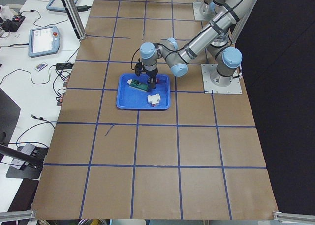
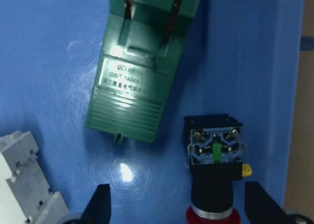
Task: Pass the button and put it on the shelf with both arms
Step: 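Close the left gripper on the red push button's body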
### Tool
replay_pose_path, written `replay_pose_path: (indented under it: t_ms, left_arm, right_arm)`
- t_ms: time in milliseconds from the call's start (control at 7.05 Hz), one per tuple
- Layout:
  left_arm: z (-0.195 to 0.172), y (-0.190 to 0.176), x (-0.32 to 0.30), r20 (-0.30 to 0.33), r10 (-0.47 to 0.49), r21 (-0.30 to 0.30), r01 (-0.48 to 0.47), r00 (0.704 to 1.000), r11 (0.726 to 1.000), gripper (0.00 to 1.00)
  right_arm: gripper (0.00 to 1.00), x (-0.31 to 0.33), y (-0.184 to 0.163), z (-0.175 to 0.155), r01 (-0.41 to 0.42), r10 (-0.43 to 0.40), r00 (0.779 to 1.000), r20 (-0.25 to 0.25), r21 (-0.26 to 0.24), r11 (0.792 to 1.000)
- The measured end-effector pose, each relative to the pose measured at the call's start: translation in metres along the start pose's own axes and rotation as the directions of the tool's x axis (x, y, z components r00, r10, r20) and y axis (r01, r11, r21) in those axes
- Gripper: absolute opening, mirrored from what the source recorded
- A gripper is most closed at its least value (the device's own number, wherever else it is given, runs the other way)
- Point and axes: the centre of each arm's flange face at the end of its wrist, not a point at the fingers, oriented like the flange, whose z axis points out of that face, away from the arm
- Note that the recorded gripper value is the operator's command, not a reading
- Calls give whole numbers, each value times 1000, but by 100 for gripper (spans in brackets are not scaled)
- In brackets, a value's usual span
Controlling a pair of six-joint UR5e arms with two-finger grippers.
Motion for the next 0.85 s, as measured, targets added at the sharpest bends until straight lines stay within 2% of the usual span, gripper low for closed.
replay_pose_path:
  t_ms: [142, 284, 425, 567, 709, 851]
  left_arm:
    - [2, 2, 1, -2, -1, -5, 1, 1000, 1000, 94]
    - [5, 4, 2, -2, 0, -8, 0, 1000, 1000, 88]
    - [8, 6, 2, -3, 1, -10, -1, 1000, 1000, 65]
    - [9, 6, 3, -4, 1, -13, -1, 1000, 1000, 39]
    - [10, 7, 3, -6, 0, -14, 0, 1000, 1000, 20]
    - [10, 7, 3, -6, -1, -15, 1, 1000, 1000, 12]
  right_arm:
    - [100, 0, 0, 0, 0, 0, 1000, 0, -1, 1000]
    - [100, 0, 0, 0, 0, 0, 1000, 0, -1, 1000]
    - [100, 0, 0, 0, 0, 0, 1000, 0, -1, 1000]
    - [100, 0, 0, 0, 0, 0, 1000, 0, -1, 1000]
    - [100, 0, 0, 0, 0, 0, 1000, 0, -1, 1000]
    - [100, 0, 0, 0, 0, 0, 1000, 0, -1, 1000]
